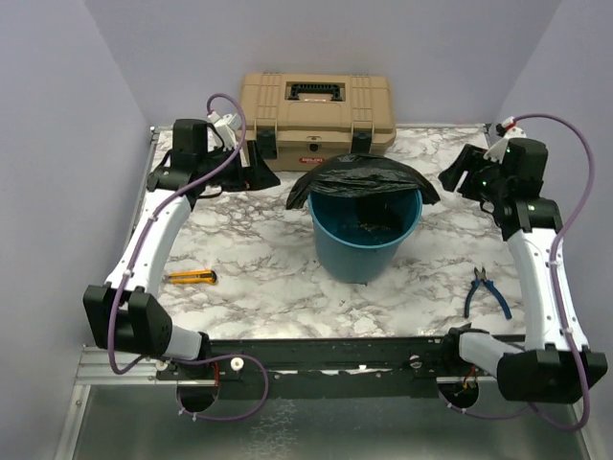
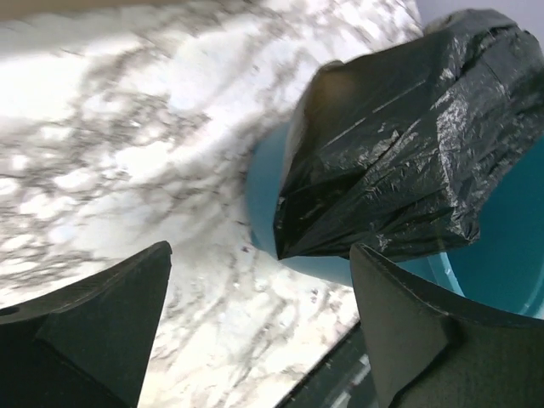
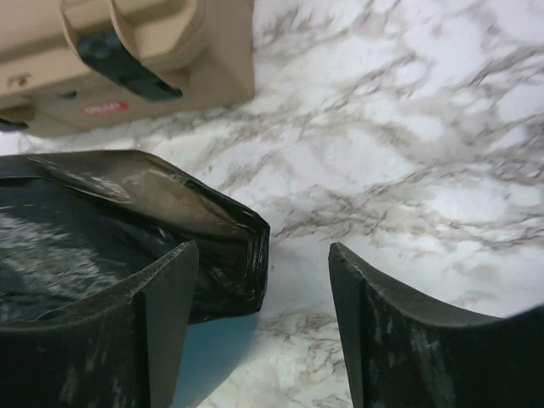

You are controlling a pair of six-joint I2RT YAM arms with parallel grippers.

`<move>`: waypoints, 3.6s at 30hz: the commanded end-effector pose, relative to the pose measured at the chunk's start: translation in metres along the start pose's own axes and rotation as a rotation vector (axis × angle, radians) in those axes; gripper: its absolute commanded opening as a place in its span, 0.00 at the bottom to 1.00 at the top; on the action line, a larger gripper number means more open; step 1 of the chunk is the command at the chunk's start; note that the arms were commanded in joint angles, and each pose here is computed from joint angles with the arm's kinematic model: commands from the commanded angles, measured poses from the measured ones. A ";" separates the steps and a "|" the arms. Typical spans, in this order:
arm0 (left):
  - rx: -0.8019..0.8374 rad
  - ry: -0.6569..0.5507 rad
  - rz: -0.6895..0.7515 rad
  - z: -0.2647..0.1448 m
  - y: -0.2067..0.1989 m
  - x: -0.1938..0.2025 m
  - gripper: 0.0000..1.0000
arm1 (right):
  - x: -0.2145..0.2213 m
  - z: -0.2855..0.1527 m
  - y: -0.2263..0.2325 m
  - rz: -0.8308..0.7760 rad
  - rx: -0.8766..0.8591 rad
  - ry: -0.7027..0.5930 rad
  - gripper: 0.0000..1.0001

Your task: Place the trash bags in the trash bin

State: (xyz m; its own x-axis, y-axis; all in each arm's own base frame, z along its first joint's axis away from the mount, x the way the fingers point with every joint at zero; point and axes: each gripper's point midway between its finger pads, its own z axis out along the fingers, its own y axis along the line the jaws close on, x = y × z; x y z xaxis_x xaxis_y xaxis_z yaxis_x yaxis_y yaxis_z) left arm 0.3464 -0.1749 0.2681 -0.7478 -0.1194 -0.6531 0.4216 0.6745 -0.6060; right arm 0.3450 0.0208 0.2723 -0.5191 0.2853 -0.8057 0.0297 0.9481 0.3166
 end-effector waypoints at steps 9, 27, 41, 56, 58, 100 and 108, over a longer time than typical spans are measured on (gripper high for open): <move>-0.076 -0.184 0.096 -0.046 -0.037 -0.016 0.86 | 0.011 -0.057 0.058 0.288 -0.251 -0.022 0.59; 0.099 -0.401 -0.373 -0.024 -0.081 -0.013 0.91 | 0.010 -0.047 0.076 0.645 -0.392 -0.073 0.66; 0.062 -0.344 -0.391 0.011 -0.076 0.001 0.90 | 0.015 -0.018 0.074 0.718 -0.391 -0.004 0.52; 0.065 -0.318 -0.373 0.018 -0.077 0.006 0.87 | 0.024 -0.009 0.071 0.727 -0.394 0.011 0.01; 0.069 -0.316 -0.357 0.018 -0.079 0.006 0.87 | 0.022 -0.013 0.073 0.714 -0.406 0.006 0.01; 0.175 -0.207 -0.380 0.001 -0.110 0.056 0.79 | 0.093 -0.112 0.087 0.528 -0.443 0.107 0.00; 0.147 -0.245 -0.445 0.003 -0.110 0.060 0.79 | 0.096 -0.120 0.092 0.525 -0.482 0.105 0.01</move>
State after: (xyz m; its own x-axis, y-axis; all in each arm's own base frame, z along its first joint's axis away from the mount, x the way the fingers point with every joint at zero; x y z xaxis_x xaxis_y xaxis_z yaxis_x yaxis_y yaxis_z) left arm 0.2556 -0.2614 0.2876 -0.7703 -0.4820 -0.4175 0.2056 0.4320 -0.8781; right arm 0.2048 0.1132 0.2903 -0.5819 0.6683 -0.4635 -0.0659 0.5293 0.8459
